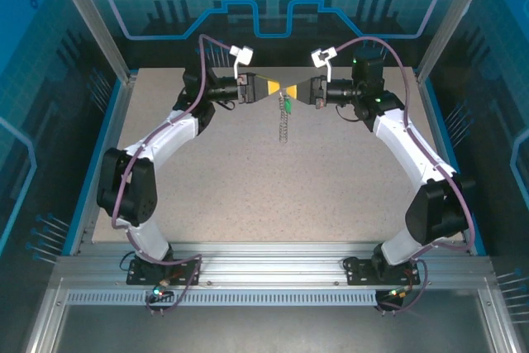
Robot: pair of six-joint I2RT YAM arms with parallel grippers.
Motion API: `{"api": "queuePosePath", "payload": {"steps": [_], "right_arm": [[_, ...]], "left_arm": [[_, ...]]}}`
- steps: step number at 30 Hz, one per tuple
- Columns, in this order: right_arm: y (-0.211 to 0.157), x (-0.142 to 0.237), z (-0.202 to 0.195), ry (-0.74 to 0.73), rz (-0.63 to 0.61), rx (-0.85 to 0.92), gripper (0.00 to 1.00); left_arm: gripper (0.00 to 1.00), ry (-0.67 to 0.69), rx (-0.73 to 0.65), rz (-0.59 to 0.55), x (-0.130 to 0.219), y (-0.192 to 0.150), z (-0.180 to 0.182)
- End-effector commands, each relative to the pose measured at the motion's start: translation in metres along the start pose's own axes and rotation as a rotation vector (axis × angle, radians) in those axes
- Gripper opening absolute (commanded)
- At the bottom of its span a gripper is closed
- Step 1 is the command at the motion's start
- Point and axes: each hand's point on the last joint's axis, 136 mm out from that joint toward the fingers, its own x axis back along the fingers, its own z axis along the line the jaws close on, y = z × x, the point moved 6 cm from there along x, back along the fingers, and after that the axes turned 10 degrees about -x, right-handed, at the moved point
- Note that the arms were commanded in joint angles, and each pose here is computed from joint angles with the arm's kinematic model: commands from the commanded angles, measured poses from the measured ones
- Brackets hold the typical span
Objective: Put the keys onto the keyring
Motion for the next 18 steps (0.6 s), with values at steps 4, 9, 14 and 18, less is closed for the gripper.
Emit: {"api": "queuePosePath", "payload": {"steps": [4,9,14,18], "right_arm": [[0.01,0.004,0.007,0.02,-0.008,0.03,0.0],[0.009,0.003,0.006,0.022,-0.006,0.029,0.0],[0.008,0.003,0.005,0.02,-0.005,0.026,0.0],[0.008,0.003,0.003,0.016,-0.005,0.025,0.0]], "left_arm": [[0.44,-0.048,-0.037,0.017,-0.009,0.005,-0.007],[0.42,-0.056,-0.036,0.027,-0.013,0.003,-0.007],[0.37,-0.061,-0.039,0.037,-0.016,0.001,-0.009],[0.33,-0.061,-0.04,0.038,-0.017,0.0,-0.009]]}}
